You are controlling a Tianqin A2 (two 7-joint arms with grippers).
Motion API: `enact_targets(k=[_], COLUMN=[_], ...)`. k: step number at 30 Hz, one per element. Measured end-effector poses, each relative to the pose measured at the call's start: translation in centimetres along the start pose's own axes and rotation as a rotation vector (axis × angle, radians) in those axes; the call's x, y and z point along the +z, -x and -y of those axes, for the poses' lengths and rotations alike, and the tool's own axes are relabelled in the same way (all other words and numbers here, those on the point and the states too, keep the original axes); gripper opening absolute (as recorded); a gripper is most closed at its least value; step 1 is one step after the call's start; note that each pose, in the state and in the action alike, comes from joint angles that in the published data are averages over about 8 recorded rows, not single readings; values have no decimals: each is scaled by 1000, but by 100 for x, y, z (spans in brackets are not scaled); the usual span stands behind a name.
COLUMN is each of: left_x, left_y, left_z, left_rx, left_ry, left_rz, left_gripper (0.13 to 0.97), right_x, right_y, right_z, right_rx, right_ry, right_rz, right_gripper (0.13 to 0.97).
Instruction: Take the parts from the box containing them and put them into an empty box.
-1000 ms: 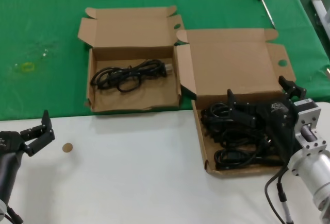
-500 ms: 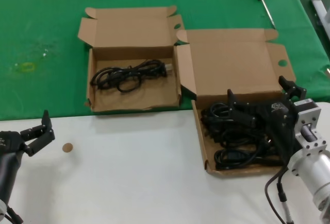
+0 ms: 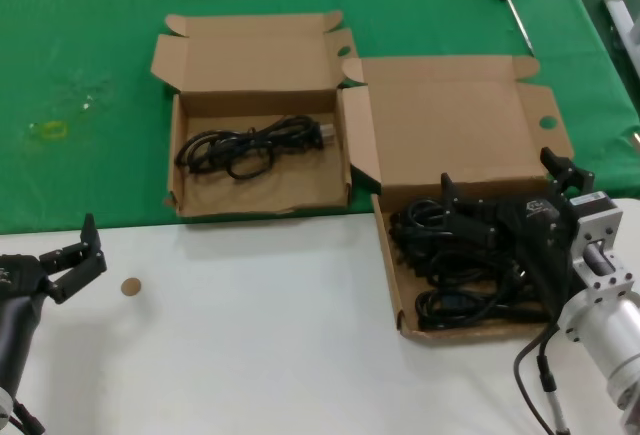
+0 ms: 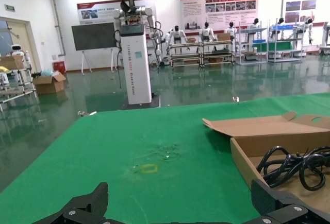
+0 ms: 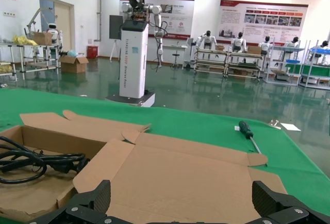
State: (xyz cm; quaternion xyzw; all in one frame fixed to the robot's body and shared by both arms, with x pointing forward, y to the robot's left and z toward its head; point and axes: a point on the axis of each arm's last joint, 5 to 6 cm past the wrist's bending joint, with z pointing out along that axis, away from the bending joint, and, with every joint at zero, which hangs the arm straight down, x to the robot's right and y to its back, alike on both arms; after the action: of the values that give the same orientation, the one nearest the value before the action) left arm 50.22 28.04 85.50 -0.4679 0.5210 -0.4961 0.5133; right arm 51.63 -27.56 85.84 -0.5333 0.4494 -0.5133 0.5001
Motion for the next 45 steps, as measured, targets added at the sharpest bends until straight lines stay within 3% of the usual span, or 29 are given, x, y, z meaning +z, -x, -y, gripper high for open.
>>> enact_targets(k=[45], left_x=[0], left_y=[0], left_z=[0], left_rx=[0], left_ry=[0], left_rz=[0], left_gripper=[966], right_x=[0], right_y=[0], right_z=[0], right_rx=[0], right_ry=[0], right_rz=[0], right_gripper=[966])
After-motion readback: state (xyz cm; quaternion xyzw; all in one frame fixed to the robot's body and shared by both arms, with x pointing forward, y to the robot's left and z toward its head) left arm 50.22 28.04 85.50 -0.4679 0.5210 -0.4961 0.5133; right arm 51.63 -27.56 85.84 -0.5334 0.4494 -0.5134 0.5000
